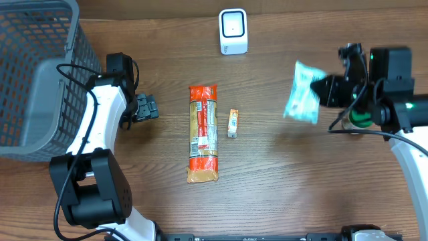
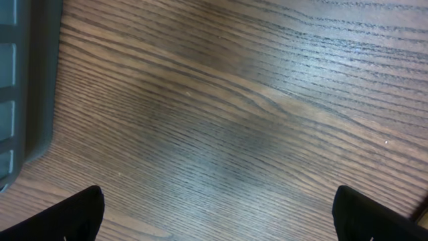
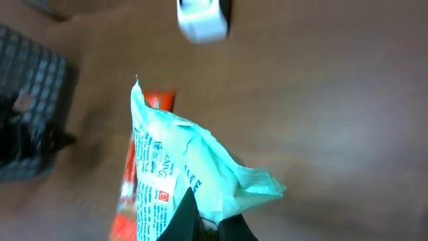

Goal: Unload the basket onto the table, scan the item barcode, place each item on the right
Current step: 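Lift the packet and carry it with the right gripper to the scanner, then hold the mint-green packet under the white scanner with the right gripper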

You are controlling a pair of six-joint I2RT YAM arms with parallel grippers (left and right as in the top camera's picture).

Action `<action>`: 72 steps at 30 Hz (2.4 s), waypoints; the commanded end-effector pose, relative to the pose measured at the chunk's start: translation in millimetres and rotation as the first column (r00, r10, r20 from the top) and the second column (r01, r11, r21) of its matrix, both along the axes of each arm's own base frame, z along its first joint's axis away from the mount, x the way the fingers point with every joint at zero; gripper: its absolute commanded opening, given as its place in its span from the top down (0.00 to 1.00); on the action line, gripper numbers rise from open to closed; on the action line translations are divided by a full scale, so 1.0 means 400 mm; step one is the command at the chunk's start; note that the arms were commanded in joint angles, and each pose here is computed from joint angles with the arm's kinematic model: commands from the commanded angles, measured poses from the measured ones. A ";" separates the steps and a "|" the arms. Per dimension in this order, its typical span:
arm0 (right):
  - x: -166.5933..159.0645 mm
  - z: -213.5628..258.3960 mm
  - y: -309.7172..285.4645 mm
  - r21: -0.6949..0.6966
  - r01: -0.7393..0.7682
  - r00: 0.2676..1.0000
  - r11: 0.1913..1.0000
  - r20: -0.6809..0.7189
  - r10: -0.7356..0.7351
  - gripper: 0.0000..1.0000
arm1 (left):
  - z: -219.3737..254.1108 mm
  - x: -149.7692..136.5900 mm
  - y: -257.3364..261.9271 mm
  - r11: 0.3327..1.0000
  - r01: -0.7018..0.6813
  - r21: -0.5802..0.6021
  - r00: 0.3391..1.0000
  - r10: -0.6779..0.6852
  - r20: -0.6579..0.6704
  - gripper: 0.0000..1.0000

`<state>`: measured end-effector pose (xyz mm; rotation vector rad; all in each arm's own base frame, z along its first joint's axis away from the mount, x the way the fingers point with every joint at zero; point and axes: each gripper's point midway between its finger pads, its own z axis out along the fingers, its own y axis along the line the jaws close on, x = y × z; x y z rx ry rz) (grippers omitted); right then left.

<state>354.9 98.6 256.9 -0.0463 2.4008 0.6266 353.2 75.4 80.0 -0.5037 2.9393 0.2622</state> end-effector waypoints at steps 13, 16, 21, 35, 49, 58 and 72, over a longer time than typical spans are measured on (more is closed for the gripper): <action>0.192 0.358 0.038 -0.657 0.304 0.871 0.690 0.485 0.078 0.97 | 0.022 0.004 0.004 1.000 0.013 0.015 1.000 -0.014 0.021 0.00; 0.209 0.390 0.084 -0.723 0.307 0.852 0.618 0.498 0.159 0.97 | 0.022 0.004 0.004 1.000 0.014 0.015 1.000 -0.014 0.021 0.00; 0.250 0.373 0.193 -0.790 0.275 0.816 0.548 0.493 0.301 0.97 | 0.022 0.004 0.004 1.000 0.013 0.015 1.000 -0.014 0.021 0.00; 0.436 0.240 0.323 -0.917 0.385 0.802 0.105 0.389 0.454 0.97 | 0.022 0.005 0.004 1.000 0.013 0.015 1.000 -0.014 0.022 0.00; 0.586 0.053 0.456 -0.852 0.475 0.682 0.221 0.515 0.519 0.97 | 0.022 0.004 0.004 1.000 0.013 0.015 1.000 -0.014 0.021 0.00; 0.629 0.104 0.430 -0.589 0.547 0.555 0.595 0.787 0.269 0.97 | 0.022 0.005 0.004 1.000 0.013 0.015 1.000 -0.014 0.022 0.00; 0.646 0.105 0.436 -0.268 0.549 0.460 0.791 0.888 -0.018 0.97 | 0.022 0.004 0.004 1.000 0.013 0.015 1.000 -0.014 0.021 0.00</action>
